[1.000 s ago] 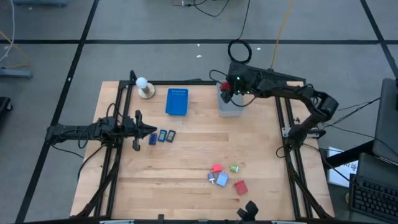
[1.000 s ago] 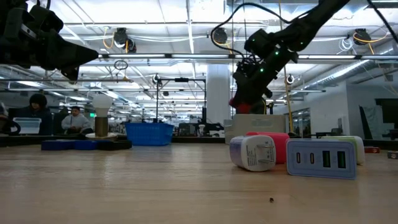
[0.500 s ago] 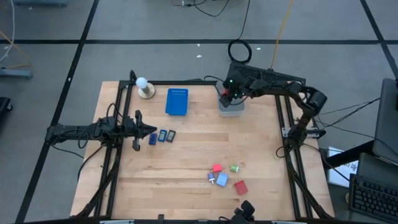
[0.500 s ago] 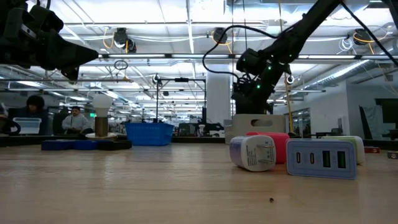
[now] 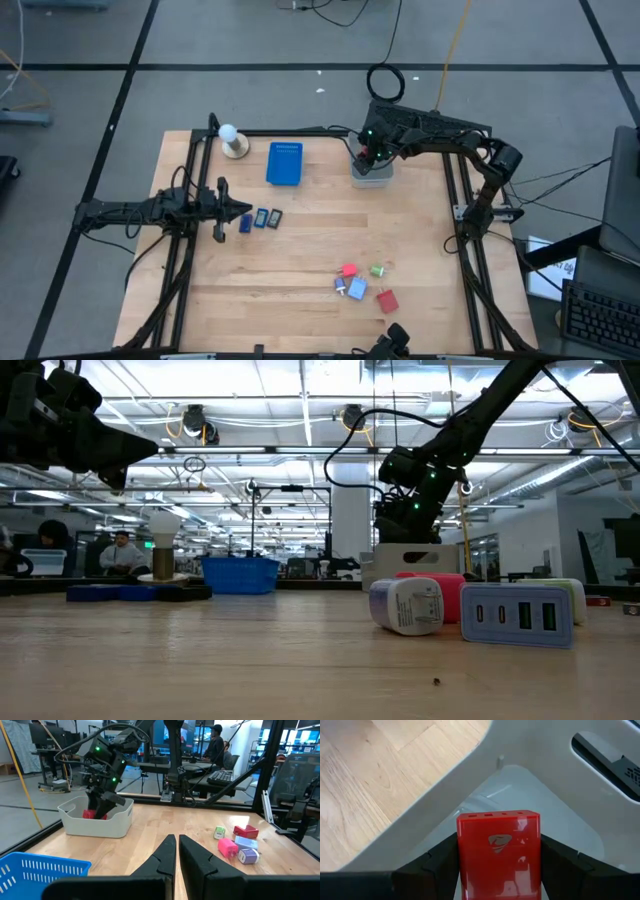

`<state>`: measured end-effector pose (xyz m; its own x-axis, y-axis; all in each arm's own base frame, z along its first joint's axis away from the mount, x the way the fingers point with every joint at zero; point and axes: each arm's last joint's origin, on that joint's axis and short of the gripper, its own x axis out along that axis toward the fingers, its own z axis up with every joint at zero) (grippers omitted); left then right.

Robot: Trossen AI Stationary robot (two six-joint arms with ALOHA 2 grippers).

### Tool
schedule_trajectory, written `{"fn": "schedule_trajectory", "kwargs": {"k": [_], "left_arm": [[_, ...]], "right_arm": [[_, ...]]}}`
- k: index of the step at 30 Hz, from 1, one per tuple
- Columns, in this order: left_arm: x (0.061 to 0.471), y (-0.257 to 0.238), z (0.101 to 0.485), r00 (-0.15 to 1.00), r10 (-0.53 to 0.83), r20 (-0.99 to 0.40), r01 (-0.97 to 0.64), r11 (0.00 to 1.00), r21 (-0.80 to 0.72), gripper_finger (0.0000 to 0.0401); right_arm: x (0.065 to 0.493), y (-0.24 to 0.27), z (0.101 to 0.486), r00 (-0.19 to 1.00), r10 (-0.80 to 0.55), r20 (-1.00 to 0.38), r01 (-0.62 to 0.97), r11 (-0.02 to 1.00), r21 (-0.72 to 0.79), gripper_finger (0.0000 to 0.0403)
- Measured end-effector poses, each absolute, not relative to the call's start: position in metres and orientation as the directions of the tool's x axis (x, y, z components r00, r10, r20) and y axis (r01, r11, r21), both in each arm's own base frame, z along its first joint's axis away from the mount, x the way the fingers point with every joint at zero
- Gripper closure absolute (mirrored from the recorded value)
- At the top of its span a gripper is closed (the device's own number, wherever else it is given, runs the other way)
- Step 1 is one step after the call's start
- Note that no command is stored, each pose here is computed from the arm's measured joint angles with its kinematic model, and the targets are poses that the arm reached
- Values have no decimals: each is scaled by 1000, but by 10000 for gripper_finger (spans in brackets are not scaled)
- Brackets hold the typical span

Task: Pick & Place Office items
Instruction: Put the right red charger adapter into the gray bin, then put the red charger adapter into the gray bin

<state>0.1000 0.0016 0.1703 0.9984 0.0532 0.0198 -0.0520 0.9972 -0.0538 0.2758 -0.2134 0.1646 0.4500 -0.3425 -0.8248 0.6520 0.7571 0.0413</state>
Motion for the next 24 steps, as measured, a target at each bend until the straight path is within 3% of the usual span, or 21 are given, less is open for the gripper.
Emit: {"fn": "schedule_trajectory", "kwargs": {"k": [8, 24], "left_arm": [[100, 2, 170, 998, 53, 20, -52, 997, -54, 380], [100, 2, 170, 998, 53, 20, -52, 997, -54, 380]], "right_arm": [[276, -213, 165, 451, -342, -825, 652, 757, 42, 163], [279, -210, 178, 498, -368, -785, 633, 773, 38, 161]]}}
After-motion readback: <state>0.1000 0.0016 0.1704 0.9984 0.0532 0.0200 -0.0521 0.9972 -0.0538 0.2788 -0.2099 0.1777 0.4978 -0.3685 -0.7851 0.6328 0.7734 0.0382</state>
